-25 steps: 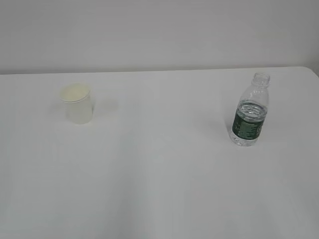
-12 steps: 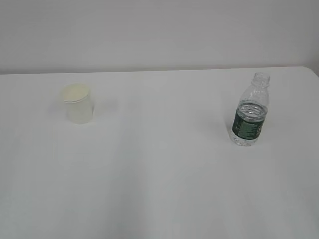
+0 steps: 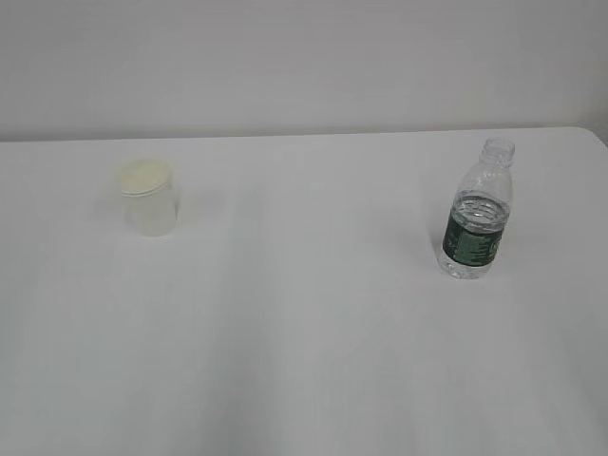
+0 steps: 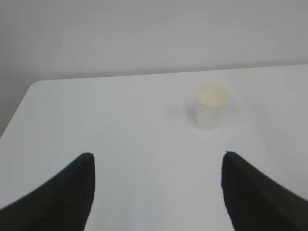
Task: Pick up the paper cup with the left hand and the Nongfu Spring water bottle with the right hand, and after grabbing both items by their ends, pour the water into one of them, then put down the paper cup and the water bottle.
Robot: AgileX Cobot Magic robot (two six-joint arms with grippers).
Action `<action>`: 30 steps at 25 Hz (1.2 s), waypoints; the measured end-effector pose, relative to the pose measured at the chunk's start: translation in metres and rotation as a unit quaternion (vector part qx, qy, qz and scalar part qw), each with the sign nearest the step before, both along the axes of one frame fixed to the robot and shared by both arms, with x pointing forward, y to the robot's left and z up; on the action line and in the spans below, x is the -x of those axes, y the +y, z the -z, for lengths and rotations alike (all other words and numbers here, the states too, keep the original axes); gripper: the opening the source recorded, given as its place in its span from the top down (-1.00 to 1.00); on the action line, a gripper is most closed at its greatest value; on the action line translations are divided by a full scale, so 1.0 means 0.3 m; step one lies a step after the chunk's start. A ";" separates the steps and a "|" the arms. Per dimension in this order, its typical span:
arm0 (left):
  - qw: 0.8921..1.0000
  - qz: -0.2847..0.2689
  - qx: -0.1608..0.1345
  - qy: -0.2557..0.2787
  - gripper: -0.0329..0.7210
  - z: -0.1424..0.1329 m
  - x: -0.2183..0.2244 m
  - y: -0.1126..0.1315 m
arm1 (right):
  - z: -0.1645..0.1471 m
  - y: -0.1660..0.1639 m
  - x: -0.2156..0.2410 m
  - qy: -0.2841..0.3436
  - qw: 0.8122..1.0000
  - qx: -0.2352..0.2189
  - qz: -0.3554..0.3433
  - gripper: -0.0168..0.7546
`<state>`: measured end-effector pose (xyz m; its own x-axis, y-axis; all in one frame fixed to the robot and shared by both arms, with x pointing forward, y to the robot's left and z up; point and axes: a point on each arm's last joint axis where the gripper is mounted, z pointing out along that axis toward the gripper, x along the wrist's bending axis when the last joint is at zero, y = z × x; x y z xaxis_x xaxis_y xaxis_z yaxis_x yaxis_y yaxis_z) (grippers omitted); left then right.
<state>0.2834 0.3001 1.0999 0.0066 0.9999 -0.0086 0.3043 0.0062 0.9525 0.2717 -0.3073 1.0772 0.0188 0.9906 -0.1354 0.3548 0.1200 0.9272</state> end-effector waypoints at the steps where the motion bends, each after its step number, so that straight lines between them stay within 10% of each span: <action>1: 1.000 -0.001 -0.001 -0.002 -0.64 -0.002 -0.005 0.001 | -0.002 0.001 -0.010 0.001 1.000 0.001 -0.001 -0.42; 30: 1.000 -0.006 -0.009 -0.006 -0.64 -0.006 -0.266 0.008 | -0.013 0.031 -0.282 0.001 0.999 0.013 -0.033 -0.42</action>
